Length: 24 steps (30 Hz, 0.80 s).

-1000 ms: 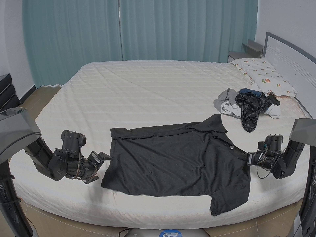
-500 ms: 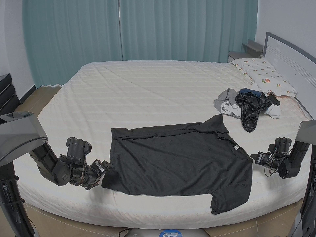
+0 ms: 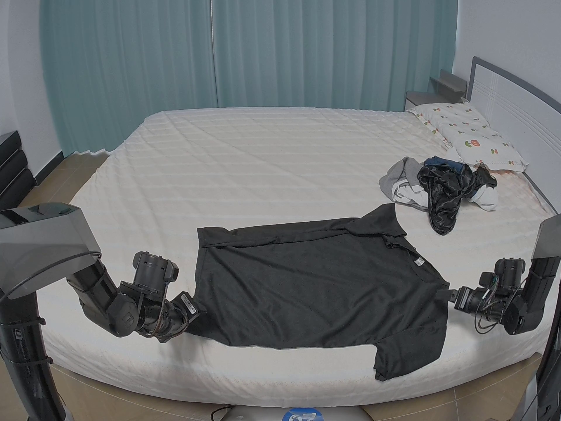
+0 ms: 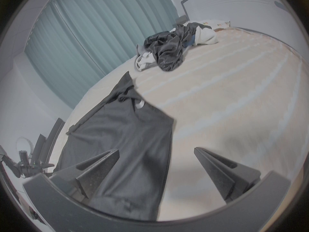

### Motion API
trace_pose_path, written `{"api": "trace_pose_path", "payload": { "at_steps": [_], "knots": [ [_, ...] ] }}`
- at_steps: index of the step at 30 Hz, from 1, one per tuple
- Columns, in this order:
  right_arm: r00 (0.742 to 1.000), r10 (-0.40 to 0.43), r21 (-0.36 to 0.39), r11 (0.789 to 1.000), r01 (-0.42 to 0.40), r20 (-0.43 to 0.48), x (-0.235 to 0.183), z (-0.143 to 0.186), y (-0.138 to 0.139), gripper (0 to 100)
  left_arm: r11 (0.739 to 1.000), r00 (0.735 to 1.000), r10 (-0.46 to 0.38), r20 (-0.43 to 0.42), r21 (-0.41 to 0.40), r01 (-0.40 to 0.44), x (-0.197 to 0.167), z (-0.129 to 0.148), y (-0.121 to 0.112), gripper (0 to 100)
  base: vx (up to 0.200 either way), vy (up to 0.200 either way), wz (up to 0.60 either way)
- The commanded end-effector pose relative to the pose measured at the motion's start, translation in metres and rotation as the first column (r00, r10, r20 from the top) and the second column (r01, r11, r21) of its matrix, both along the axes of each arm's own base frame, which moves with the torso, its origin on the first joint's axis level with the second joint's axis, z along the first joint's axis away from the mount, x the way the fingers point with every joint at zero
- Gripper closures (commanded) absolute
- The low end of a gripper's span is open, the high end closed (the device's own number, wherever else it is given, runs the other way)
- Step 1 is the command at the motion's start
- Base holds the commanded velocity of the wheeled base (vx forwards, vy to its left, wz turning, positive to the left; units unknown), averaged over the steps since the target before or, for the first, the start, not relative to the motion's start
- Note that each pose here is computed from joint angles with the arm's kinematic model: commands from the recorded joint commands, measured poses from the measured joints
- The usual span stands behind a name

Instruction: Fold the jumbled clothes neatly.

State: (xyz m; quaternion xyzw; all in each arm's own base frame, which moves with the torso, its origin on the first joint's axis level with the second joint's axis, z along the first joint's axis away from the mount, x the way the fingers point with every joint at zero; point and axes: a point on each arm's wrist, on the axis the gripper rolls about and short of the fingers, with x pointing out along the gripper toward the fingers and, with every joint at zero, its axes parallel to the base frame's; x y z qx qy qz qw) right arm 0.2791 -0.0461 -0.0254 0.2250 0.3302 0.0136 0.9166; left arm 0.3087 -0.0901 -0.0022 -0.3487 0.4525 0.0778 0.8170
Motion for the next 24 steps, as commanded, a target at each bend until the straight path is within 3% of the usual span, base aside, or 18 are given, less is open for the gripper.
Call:
{"api": "trace_pose_path", "payload": {
  "at_steps": [1,7,8,16,24],
  "knots": [
    [0.998,0.045,0.019,0.999,-0.044,-0.049,-0.023,-0.004,0.011,0,0.999,1.0,0.006,-0.013,0.048,-0.005,0.001,-0.013,-0.003,100,0.0,0.0,0.0],
    [0.995,0.078,0.02,0.997,-0.077,-0.064,-0.019,-0.017,0.023,0,0.996,1.0,0.025,-0.017,0.088,-0.024,-0.004,-0.013,0.003,100,0.0,0.0,0.0],
    [0.994,0.081,0.018,0.997,-0.08,-0.066,-0.017,-0.02,0.024,100,0.996,0.999,0.027,-0.017,0.088,-0.025,-0.004,-0.012,0.003,100,0.0,0.0,0.0],
    [0.996,0.069,0.002,0.998,-0.069,-0.052,-0.016,-0.027,0.028,100,0.996,0.999,0.027,-0.018,0.089,-0.025,-0.006,-0.011,0.004,100,0.0,0.0,0.0],
    [1.0,0.018,-0.001,1.0,-0.018,-0.003,-0.04,0.004,0.013,100,0.994,1.0,0.001,-0.015,0.107,0.001,-0.019,0.0,0.008,100,0.0,0.0,0.0]
  ]
}}
